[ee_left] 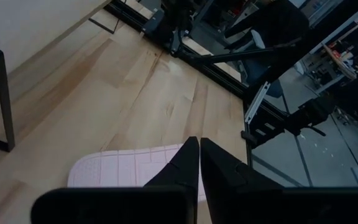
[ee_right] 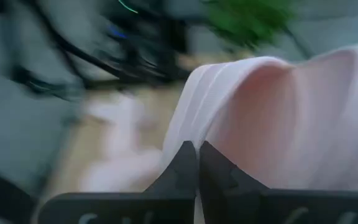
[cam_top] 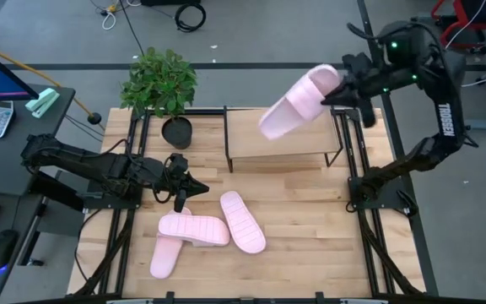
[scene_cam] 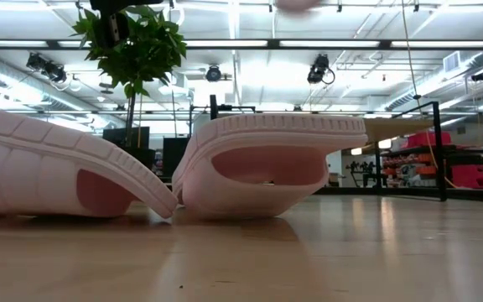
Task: Pick and place slides into the shelf
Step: Put the right pink slide on the shelf
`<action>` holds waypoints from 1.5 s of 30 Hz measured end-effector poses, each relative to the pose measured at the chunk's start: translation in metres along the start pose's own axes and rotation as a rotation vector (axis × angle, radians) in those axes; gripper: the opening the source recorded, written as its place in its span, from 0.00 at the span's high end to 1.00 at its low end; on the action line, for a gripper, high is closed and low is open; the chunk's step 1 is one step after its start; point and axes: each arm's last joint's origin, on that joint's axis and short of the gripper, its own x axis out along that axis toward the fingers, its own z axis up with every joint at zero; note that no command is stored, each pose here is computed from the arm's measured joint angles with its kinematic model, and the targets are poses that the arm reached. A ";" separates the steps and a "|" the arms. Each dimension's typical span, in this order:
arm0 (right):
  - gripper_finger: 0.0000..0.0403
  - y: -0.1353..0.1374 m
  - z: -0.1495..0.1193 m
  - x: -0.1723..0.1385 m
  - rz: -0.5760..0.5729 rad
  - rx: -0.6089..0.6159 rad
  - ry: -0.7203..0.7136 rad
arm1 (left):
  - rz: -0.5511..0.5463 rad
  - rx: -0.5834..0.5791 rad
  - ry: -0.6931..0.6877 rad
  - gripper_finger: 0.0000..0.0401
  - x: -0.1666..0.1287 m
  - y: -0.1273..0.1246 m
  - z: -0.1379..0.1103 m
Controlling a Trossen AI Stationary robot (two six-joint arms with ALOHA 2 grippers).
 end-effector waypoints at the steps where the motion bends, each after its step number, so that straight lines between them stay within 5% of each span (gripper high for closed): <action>1: 0.99 0.003 0.001 -0.001 0.051 0.015 -0.024 | 0.000 0.000 0.000 0.96 0.000 0.000 0.000; 9: 0.99 0.018 0.012 0.019 0.287 0.091 -0.039 | 0.000 0.000 0.000 0.94 0.000 0.000 0.000; 17: 0.99 0.000 0.003 0.074 0.367 0.175 0.166 | 0.000 0.000 0.000 0.94 0.000 0.000 0.000; 31: 0.99 -0.057 -0.019 0.159 0.218 0.121 0.427 | -0.002 0.000 0.002 0.93 0.000 0.000 0.000; 45: 0.99 -0.079 -0.025 0.166 0.073 0.103 0.497 | -0.008 0.002 0.035 0.94 0.000 0.001 -0.002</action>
